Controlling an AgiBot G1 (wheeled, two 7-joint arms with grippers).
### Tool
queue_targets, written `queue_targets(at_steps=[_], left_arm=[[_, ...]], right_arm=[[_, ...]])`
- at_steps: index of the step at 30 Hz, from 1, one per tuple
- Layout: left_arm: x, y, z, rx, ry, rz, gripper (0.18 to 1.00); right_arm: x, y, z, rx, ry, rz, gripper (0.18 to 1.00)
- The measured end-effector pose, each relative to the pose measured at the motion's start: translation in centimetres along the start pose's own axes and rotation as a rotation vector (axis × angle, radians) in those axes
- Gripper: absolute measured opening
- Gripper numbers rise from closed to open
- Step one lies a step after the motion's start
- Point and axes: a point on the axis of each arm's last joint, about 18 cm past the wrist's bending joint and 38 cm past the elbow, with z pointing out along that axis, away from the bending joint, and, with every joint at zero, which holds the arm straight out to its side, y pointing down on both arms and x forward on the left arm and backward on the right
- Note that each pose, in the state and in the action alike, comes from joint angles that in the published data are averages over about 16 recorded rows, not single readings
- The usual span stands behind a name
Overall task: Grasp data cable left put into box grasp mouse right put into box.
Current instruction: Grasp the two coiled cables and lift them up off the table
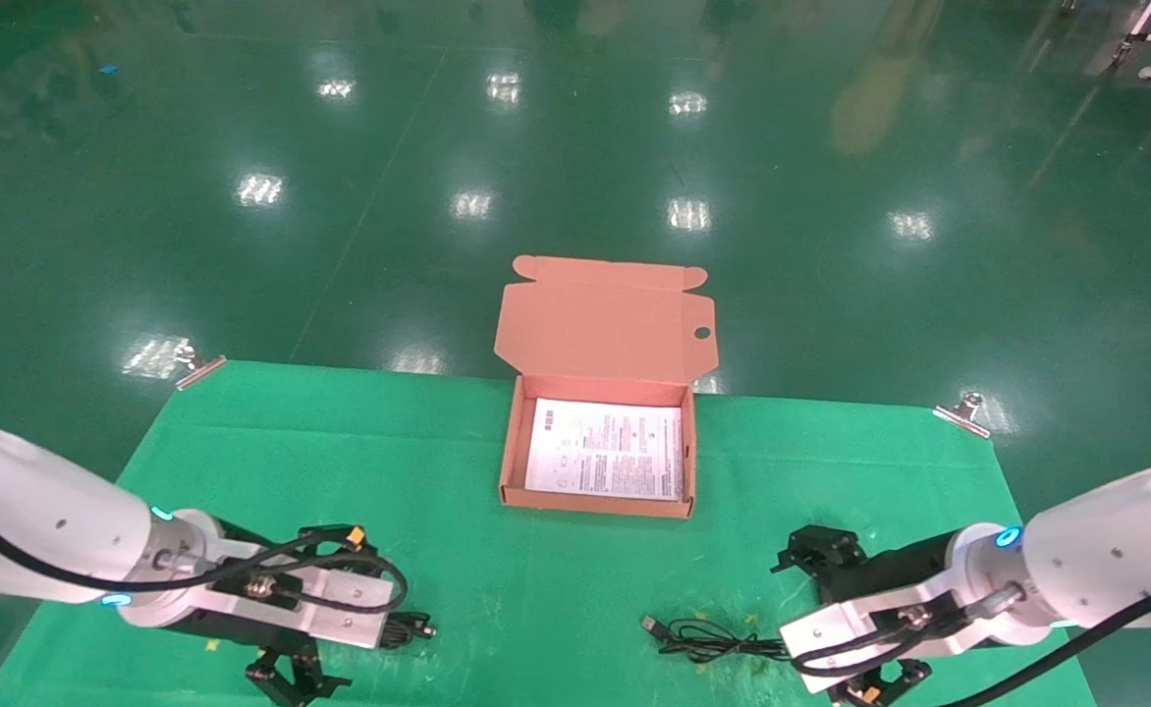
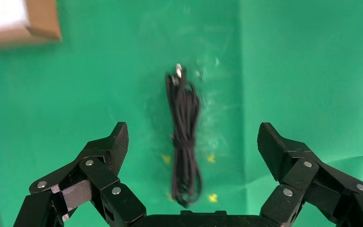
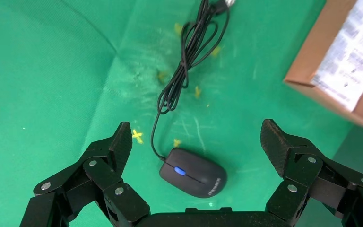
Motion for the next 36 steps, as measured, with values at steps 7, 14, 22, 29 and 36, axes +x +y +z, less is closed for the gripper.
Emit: queue_targets(at_steps=[7, 14, 22, 29, 36], left_arm=[[-0.3, 1.4, 2.0, -0.018, 0.011, -0.099, 1.001], [-1.0, 2.6, 3.9, -0.018, 0.010, -0.190, 1.001], [-1.4, 3.5, 5.7, -0.016, 0.011, -0.254, 1.001], [-1.6, 4.3, 6.8, -0.029, 0.006, -0.261, 1.001], [-1.9, 5.0, 7.6, -0.047, -0.012, -0.259, 1.001]], right_arm=[[-0.6, 0.2, 2.8, -0.018, 0.007, 0.045, 1.000], [-0.9, 0.4, 5.3, -0.013, 0.003, 0.110, 1.000], [-0.8, 0.5, 7.5, 0.000, -0.006, 0.155, 1.000], [-0.3, 0.4, 9.0, 0.005, -0.005, 0.158, 1.000], [0.0, 0.3, 10.1, -0.001, -0.003, 0.153, 1.000]])
